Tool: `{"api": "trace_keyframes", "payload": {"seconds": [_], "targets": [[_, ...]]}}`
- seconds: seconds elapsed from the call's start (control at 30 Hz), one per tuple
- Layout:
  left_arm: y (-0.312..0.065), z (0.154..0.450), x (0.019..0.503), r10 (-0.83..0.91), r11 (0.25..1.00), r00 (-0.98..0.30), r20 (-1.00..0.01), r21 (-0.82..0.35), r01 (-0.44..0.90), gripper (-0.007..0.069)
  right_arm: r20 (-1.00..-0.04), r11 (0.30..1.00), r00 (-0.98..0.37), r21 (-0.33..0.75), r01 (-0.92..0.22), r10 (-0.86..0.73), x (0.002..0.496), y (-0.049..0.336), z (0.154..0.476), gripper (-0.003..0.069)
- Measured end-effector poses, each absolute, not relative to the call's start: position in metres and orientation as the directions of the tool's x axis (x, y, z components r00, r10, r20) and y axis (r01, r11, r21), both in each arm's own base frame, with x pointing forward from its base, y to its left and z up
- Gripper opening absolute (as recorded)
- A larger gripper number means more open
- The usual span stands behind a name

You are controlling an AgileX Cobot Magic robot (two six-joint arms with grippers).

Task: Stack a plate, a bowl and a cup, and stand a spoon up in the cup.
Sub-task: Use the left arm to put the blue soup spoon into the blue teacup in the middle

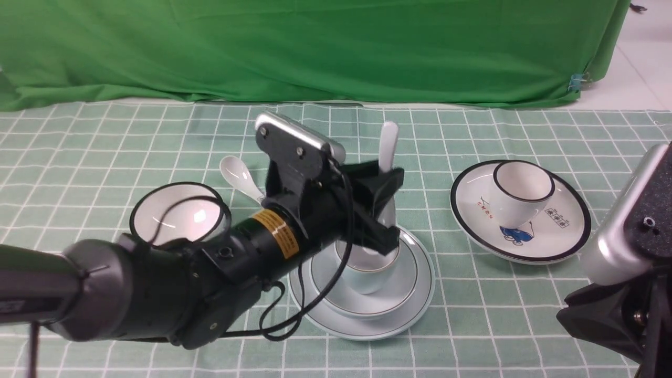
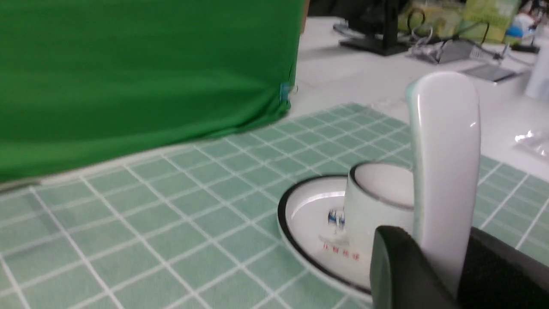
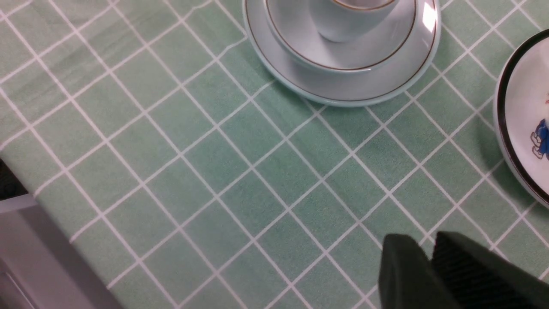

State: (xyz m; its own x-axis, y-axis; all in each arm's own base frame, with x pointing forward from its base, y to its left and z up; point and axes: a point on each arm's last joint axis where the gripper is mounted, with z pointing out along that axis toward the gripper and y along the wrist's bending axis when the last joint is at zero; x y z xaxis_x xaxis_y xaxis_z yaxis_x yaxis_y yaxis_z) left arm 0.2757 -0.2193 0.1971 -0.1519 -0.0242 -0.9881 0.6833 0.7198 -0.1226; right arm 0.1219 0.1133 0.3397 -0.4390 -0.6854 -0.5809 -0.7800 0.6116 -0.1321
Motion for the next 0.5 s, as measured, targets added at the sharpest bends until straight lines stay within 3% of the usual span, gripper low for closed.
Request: {"api": "trace_keyframes", "payload": {"seconds": [0.33,0.47,0.5], "targets": [[-0.220,0.181,0.278,0.033,0.727,-0.183,-0.983,-0.102,0.679,0.0137,-0.583,0.612,-0.438,-0.132,-0.780,-0.685,0.122,0.113,0.340,0.0142],[-0.219,0.178,0.278,0.057,0.732,-0.205,-0.977,-0.099,0.674,0.0176,-0.583,0.612,-0.438,-0.133,-0.780,-0.684,0.122,0.114,0.340,0.0142],[-0.219,0.177,0.278,0.060,0.733,-0.208,-0.976,-0.099,0.673,0.0214,-0.583,0.612,-0.438,-0.133,-0.780,-0.684,0.122,0.114,0.340,0.0142]]}}
